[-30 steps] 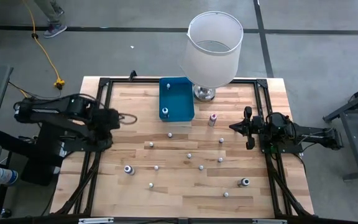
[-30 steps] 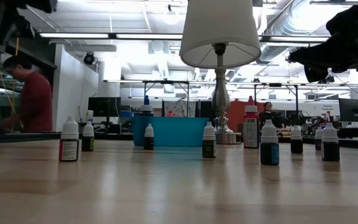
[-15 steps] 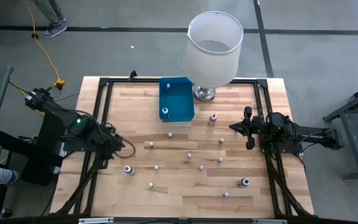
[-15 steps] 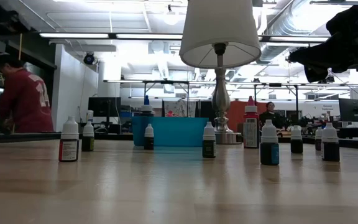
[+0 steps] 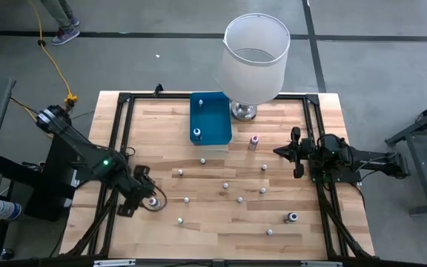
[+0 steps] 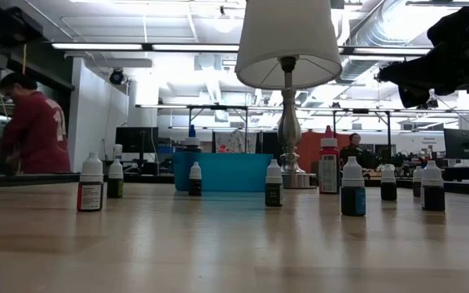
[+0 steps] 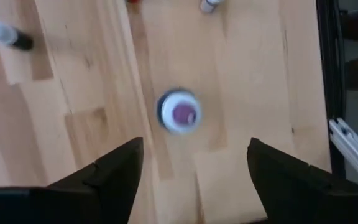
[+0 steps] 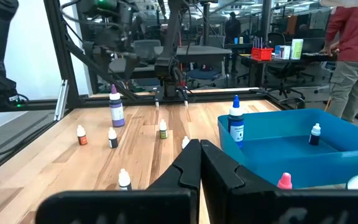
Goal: Pick & Place food coloring
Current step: Put the big purple food coloring bottle into the blue bin
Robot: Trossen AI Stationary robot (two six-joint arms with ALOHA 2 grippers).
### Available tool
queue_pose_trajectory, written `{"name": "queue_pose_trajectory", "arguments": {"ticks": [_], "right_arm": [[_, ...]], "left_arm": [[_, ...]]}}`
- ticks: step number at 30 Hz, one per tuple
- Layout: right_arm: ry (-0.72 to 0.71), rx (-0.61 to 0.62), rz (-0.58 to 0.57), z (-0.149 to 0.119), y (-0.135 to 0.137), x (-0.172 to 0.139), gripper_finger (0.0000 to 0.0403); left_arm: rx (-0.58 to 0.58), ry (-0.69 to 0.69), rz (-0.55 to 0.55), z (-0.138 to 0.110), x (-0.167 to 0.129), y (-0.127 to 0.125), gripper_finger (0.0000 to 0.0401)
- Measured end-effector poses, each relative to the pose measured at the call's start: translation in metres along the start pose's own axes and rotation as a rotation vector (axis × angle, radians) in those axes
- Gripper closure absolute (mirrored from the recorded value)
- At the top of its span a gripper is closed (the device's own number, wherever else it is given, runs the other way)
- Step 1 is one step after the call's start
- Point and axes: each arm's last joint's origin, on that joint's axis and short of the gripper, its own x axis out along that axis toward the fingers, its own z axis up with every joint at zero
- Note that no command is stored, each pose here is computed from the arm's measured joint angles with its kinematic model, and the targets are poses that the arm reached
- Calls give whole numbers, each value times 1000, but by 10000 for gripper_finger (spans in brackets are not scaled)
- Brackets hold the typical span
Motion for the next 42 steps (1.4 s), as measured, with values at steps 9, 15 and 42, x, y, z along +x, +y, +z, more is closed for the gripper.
{"name": "queue_pose_trajectory", "arguments": {"ticks": [9,15,42], "right_arm": [[0,0,0,0,0,0,402],[0,0,0,0,0,0,402],[0,0,0,0,0,0,402]], "left_arm": [[41,11,97,15,18,-5,126],[-16,59,116,17,31,-6,126],[-1108,115,167,19,51,-10,126]]}}
